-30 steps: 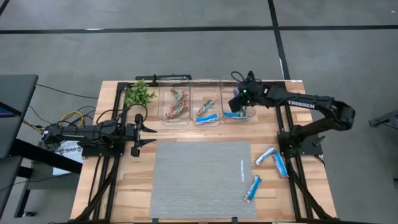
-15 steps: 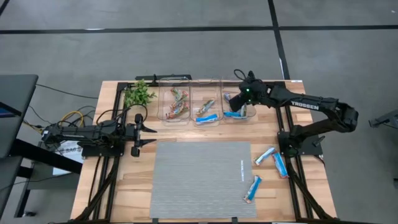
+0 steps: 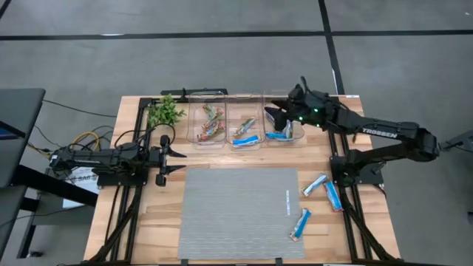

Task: Pick and place Granola Bars by type
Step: Put the yellow granola bar into the middle transparent bin

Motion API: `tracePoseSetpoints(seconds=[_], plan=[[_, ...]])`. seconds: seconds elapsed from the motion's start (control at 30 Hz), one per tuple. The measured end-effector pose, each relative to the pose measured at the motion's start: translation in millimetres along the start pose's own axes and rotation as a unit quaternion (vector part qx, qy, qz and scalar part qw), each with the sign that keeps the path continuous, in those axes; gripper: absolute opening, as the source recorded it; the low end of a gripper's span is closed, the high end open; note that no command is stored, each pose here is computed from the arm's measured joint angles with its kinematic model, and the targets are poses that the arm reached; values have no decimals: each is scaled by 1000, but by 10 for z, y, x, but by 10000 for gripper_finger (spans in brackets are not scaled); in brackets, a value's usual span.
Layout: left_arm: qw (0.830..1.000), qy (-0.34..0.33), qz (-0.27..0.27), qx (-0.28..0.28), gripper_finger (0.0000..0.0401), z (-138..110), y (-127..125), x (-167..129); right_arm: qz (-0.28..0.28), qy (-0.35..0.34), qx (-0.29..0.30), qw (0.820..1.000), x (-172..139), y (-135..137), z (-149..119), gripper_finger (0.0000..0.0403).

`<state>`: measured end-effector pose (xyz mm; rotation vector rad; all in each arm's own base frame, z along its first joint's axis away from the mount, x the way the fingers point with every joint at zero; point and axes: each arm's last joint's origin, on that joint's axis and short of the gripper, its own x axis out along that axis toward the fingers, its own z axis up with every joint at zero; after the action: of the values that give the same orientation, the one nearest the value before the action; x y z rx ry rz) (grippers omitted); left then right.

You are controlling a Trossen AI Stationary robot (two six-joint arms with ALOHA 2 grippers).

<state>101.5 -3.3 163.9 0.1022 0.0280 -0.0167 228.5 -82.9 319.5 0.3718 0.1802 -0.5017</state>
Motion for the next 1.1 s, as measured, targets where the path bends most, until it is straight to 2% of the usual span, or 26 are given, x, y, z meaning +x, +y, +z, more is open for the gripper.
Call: tracePoseSetpoints(seconds=[0.13, 0.27, 0.37, 0.43, 0.53, 0.63, 0.73, 0.9, 1.1], plan=[[1000, 0, 0, 0, 159, 0, 0, 0, 42, -19, -35, 998, -111, 161, 23, 231], [1000, 0, 0, 0, 159, 0, 0, 0, 79, -5, -49, 996, -178, 305, -33, 230], [1000, 0, 0, 0, 159, 0, 0, 0, 147, 21, -58, 987, -227, 464, -107, 230], [1000, 0, 0, 0, 159, 0, 0, 0, 208, 41, -65, 975, -280, 598, -167, 230], [1000, 0, 0, 0, 159, 0, 0, 0, 302, 91, -77, 946, -355, 816, -310, 230], [1000, 0, 0, 0, 159, 0, 0, 0, 386, 166, -80, 904, -461, 1023, -504, 230], [1000, 0, 0, 0, 159, 0, 0, 0, 438, 243, -83, 861, -590, 1197, -714, 230], [1000, 0, 0, 0, 159, 0, 0, 0, 465, 342, -108, 809, -824, 1417, -1050, 230], [1000, 0, 0, 0, 159, 0, 0, 0, 455, 447, -144, 757, -1055, 1565, -1436, 230]])
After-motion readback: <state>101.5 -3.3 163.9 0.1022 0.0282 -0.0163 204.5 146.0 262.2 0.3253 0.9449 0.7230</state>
